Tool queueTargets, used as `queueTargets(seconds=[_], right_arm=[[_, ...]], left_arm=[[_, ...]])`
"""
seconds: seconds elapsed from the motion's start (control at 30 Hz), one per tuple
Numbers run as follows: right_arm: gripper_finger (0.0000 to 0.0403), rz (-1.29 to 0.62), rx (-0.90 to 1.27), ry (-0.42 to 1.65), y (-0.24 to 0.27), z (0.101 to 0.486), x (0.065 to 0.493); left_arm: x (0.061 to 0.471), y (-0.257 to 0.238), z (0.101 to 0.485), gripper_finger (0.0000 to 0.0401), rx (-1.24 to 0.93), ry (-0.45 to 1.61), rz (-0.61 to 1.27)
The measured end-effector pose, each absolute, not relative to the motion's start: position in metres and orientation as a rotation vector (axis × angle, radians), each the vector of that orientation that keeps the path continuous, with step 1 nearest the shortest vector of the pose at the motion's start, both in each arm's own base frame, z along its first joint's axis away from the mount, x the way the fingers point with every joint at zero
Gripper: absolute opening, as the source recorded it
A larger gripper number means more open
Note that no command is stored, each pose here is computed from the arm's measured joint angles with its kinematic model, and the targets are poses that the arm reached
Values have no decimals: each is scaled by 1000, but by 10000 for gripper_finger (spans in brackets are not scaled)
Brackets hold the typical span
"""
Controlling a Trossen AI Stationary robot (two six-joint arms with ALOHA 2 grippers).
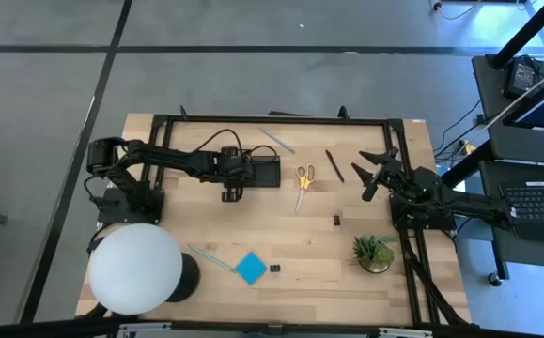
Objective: Pick and place office supplies into organizer
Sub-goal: Put the green eraser into the black desk organizer, then put the green pencil into the black desk organizer
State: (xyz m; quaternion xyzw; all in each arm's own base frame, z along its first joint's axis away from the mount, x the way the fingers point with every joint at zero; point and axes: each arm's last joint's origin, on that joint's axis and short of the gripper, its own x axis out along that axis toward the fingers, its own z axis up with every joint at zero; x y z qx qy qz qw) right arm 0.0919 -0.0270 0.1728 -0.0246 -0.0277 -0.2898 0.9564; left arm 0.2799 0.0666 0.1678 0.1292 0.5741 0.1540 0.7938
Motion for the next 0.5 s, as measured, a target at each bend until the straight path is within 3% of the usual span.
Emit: queueTargets(seconds=[0.5], right_arm=[[233, -589, -50, -57, -27, 173, 92]], left_arm=[[281, 66, 169, 141, 357, 1251, 322]])
